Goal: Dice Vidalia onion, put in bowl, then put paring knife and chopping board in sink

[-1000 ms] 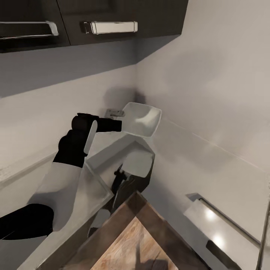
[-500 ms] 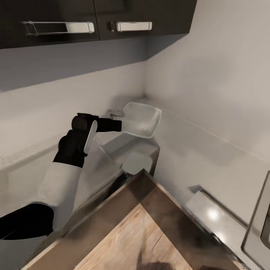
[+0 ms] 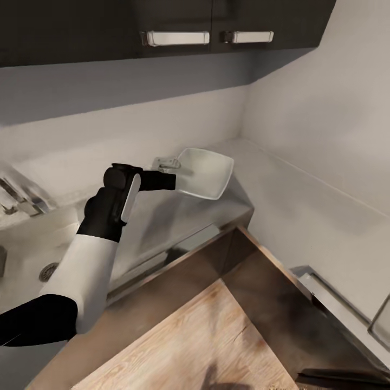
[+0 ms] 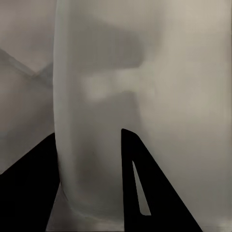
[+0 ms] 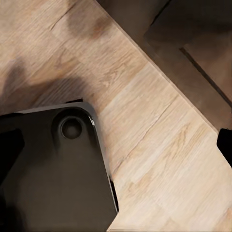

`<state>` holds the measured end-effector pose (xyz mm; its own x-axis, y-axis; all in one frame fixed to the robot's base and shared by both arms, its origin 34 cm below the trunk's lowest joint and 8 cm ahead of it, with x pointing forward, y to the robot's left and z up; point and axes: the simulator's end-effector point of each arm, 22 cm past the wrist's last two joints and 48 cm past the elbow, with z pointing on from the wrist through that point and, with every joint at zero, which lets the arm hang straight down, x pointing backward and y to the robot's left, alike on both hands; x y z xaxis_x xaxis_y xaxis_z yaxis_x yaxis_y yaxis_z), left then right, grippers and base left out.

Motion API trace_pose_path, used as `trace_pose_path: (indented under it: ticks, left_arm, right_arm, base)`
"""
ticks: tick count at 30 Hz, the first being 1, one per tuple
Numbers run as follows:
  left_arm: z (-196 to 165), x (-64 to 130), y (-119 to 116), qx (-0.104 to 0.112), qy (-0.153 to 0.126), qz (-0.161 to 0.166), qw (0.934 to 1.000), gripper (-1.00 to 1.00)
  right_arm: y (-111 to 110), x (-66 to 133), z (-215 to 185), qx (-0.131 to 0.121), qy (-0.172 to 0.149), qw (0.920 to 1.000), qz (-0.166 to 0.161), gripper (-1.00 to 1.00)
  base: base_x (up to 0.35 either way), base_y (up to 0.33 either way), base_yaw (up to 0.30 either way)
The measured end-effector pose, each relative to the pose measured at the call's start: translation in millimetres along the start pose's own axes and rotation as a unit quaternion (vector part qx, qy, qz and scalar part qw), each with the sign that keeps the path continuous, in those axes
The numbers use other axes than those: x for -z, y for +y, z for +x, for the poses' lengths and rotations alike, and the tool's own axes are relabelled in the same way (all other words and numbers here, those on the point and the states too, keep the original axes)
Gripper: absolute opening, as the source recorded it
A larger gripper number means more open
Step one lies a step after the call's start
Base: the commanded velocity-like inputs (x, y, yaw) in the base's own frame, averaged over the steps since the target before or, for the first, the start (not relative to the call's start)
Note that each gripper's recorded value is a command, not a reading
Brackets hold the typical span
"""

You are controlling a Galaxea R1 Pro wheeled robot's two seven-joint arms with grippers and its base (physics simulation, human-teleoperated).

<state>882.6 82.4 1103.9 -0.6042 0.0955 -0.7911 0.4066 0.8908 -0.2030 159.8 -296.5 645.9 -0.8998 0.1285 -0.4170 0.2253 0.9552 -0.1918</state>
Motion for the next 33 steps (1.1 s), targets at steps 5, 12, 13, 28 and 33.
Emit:
trace_pose_path:
  ticks: [5, 12, 13, 28, 33]
  left_arm:
    - [0.0, 0.0, 0.0, 0.0, 0.0, 0.0, 1.0, -1.0]
    - [0.0, 0.0, -0.1, 0.0, 0.0, 0.0, 1.0, -1.0]
    - [0.0, 0.0, -0.1, 0.0, 0.0, 0.0, 1.0, -1.0]
    - [2.6, -1.4, 0.9, 0.001, 0.004, 0.0, 1.0, -1.0]
    - [3.5, -1.2, 2.8, 0.003, 0.005, 0.0, 1.0, -1.0]
  right_arm:
    - [-0.2, 0.0, 0.1, 0.0, 0.0, 1.0, 0.0, 1.0]
    - [-0.2, 0.0, 0.0, 0.0, 0.0, 1.0, 0.0, 1.0]
    - [-0.2, 0.0, 0.0, 0.0, 0.0, 1.0, 0.0, 1.0]
    - [0.0, -0.1, -0.1, -0.001, 0.0, 1.0, 0.0, 1.0]
    - [0.0, 0.1, 0.1, -0.001, 0.0, 1.0, 0.0, 1.0]
  base:
    - [-0.331, 0.106, 0.281]
    - [-0.331, 0.103, 0.281]
    - [-0.331, 0.101, 0.281]
    - [-0.329, 0.074, 0.215]
    - [-0.322, 0.035, 0.013]
